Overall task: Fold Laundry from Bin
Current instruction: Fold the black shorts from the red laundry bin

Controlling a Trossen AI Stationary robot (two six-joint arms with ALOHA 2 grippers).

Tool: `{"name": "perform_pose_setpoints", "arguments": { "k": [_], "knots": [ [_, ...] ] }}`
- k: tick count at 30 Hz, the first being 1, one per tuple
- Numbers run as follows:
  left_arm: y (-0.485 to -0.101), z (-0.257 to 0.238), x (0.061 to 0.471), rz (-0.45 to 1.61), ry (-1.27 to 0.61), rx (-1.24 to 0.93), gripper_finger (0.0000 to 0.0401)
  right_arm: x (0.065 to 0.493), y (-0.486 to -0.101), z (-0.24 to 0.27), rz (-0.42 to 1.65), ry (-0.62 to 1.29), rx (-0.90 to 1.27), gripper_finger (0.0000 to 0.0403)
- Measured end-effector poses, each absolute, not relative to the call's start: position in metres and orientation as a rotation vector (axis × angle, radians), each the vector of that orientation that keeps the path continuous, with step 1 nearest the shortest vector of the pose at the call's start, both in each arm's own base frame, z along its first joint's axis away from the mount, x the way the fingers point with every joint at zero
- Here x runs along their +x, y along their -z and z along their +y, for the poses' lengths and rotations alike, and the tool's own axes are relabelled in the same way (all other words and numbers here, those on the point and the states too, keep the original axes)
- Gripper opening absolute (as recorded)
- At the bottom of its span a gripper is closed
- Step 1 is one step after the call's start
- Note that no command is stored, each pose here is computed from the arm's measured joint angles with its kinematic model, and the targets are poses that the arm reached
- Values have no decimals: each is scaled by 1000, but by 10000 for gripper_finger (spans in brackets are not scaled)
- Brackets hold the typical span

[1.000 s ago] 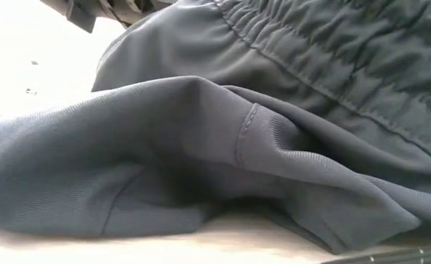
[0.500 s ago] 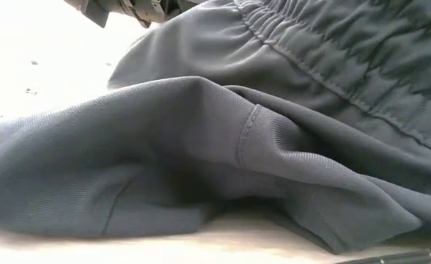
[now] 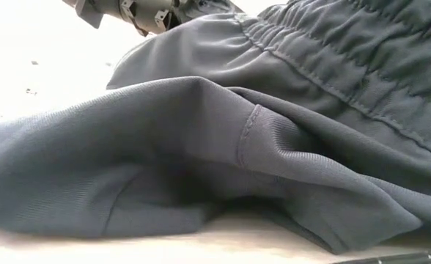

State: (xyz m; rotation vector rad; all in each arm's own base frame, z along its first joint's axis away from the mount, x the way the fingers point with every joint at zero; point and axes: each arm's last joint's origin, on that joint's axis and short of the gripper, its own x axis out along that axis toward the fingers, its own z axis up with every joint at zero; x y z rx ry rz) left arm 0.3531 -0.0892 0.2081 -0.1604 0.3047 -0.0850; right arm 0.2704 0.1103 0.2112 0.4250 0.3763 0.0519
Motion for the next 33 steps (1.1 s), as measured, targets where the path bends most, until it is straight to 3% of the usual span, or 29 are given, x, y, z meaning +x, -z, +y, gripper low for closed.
{"name": "perform_pose_setpoints", "arguments": {
  "k": [18,23,28,33],
  "knots": [
    [-209,-81,356,312,188,-179,187,277,-220,102,285,-69,384,28],
    [-213,-82,357,260,212,-165,133,277,-220,100,288,-70,385,28],
    [-214,-82,357,253,293,-138,29,277,-219,101,303,-76,382,33],
    [-211,-83,356,287,318,-146,12,278,-218,98,314,-63,379,59]
  ]
}}
